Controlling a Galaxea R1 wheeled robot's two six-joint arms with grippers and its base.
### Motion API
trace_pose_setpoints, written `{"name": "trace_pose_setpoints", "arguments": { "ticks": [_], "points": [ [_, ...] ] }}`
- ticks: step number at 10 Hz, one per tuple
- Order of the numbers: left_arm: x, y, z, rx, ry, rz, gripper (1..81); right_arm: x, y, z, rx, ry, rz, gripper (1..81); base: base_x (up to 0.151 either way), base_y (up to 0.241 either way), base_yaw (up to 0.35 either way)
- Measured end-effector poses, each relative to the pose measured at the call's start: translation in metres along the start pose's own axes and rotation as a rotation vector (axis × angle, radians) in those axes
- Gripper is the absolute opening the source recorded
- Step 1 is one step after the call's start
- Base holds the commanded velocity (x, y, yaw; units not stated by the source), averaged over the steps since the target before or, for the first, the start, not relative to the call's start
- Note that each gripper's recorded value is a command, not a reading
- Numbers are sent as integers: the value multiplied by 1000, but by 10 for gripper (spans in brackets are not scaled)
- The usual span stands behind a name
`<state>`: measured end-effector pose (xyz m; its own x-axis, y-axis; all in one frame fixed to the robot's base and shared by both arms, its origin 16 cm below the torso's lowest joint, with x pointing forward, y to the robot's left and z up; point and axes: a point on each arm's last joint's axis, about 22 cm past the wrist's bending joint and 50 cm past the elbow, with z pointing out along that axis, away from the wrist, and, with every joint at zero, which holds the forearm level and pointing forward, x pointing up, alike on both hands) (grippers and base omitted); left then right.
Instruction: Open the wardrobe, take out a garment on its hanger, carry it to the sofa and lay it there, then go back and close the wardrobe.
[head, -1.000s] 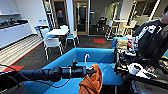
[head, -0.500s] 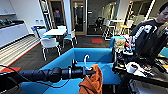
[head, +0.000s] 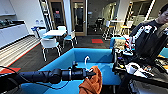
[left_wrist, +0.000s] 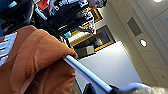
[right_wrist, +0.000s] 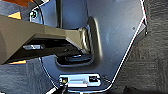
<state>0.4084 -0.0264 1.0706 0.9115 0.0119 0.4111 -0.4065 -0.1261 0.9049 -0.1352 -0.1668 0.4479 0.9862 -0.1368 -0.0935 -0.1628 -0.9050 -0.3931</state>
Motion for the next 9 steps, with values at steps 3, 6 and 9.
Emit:
{"name": "trace_pose_setpoints", "arguments": {
  "ticks": [3,6,9],
  "points": [
    [3,-2,0,3,4,5,10,9,-1,1,2,11,-4,811,87,0,0],
    [3,-1,1,0,3,10,10,4,-1,1,1,4,-2,811,95,0,0],
    [3,-1,1,0,3,8,10,5,-1,1,1,4,-1,811,100,0,0]
  ]
}}
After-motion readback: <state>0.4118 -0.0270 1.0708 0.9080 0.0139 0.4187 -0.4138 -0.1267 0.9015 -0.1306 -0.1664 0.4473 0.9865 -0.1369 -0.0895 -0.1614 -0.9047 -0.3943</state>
